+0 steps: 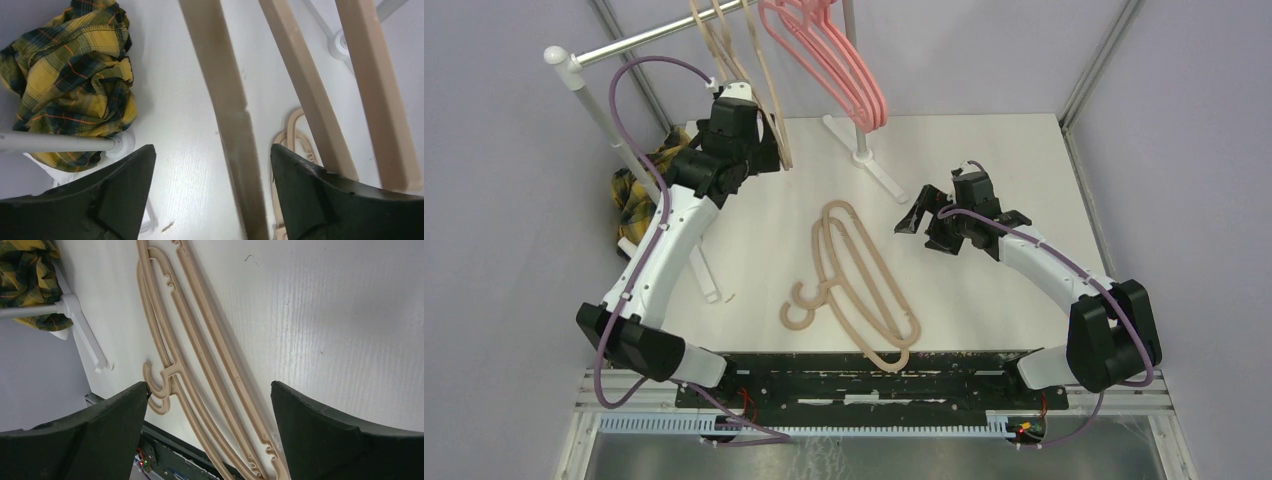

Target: Organize the hangers

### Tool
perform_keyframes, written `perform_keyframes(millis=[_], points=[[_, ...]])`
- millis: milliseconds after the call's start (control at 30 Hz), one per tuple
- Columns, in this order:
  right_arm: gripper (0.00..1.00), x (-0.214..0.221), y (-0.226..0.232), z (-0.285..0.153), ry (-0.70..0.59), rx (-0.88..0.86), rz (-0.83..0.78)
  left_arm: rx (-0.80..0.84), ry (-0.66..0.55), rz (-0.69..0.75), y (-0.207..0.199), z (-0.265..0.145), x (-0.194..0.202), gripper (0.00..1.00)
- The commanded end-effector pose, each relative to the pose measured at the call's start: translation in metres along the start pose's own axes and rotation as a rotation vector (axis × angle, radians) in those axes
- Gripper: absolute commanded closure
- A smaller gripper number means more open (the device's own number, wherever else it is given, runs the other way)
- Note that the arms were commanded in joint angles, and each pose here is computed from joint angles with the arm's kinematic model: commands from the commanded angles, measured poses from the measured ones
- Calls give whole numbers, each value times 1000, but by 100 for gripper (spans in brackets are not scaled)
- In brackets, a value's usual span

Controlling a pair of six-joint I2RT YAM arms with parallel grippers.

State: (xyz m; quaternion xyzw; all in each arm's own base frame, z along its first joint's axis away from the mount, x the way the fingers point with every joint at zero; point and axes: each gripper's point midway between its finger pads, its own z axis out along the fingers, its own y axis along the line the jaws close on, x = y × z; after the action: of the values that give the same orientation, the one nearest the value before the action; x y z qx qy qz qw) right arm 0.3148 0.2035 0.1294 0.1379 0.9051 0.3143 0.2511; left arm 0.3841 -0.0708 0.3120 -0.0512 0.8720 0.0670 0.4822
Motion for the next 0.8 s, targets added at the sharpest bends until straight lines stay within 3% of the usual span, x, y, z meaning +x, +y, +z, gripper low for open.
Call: perform_keyframes(millis=[0, 233, 400, 600, 767], points=[[0, -12, 18, -8, -30, -71, -74, 106, -81, -9, -1, -30, -12, 1], [0, 0, 43, 4, 34, -105, -200, 298, -97, -47, -10, -62, 36, 1], [1, 21, 86, 25, 91, -99, -387, 454, -95, -123, -19, -86, 82, 1], [13, 57, 118, 76, 204, -91, -485, 479, -28, -174, -19, -84, 130, 1], [19, 83, 116, 112, 268, -45, -529, 469, 14, -192, -18, -77, 157, 1]])
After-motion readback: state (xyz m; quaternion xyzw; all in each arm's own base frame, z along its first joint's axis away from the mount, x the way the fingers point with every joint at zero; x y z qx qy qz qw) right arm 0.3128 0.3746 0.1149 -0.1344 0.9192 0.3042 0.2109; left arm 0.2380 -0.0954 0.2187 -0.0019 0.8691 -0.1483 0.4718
